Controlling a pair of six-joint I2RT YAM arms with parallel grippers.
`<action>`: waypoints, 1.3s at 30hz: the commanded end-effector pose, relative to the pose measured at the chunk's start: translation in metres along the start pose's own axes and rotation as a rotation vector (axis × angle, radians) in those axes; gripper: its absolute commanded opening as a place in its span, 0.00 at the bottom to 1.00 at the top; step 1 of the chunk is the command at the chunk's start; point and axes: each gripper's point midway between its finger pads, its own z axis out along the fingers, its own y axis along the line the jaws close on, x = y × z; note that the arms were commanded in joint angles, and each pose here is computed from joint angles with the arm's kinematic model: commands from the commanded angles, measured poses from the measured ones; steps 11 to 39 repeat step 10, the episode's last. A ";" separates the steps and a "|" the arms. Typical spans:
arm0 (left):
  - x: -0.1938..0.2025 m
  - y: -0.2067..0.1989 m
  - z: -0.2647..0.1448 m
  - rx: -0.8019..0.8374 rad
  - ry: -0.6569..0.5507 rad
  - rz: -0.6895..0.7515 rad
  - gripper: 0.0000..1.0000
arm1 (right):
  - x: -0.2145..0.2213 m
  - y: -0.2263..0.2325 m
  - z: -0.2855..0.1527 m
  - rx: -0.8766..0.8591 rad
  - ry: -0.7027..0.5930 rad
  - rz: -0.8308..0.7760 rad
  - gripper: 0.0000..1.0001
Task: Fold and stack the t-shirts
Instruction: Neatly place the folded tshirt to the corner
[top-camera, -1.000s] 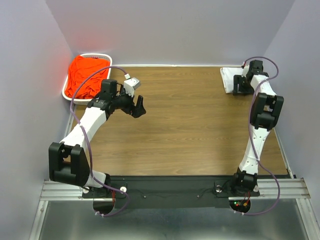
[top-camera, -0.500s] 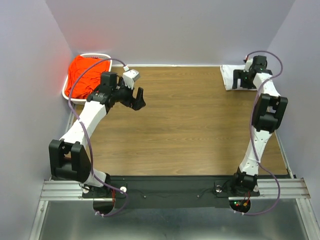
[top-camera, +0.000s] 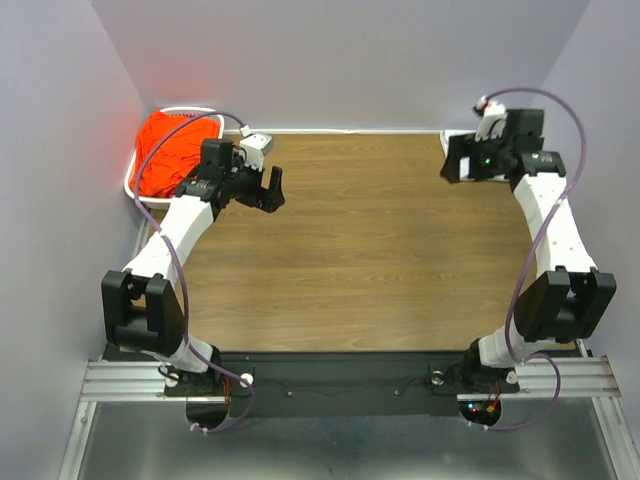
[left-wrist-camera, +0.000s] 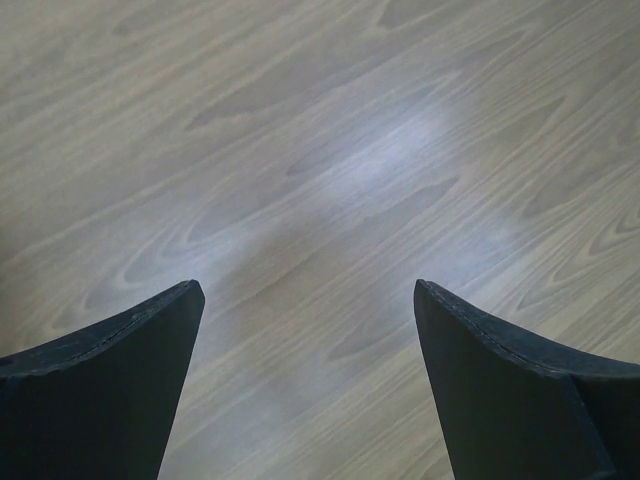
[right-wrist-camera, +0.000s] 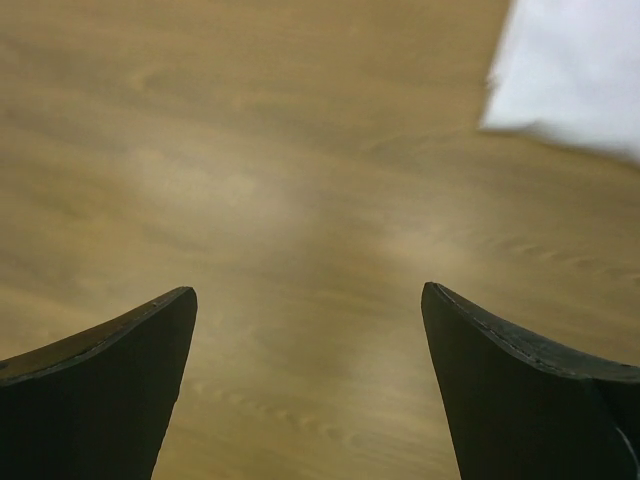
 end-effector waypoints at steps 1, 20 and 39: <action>0.018 0.006 -0.006 -0.048 0.011 0.021 0.99 | 0.075 0.046 0.006 -0.124 0.174 0.057 1.00; 0.030 -0.002 -0.034 -0.079 -0.023 0.055 0.99 | 0.134 0.063 -0.009 -0.150 0.233 0.060 1.00; 0.030 -0.002 -0.034 -0.079 -0.023 0.055 0.99 | 0.134 0.063 -0.009 -0.150 0.233 0.060 1.00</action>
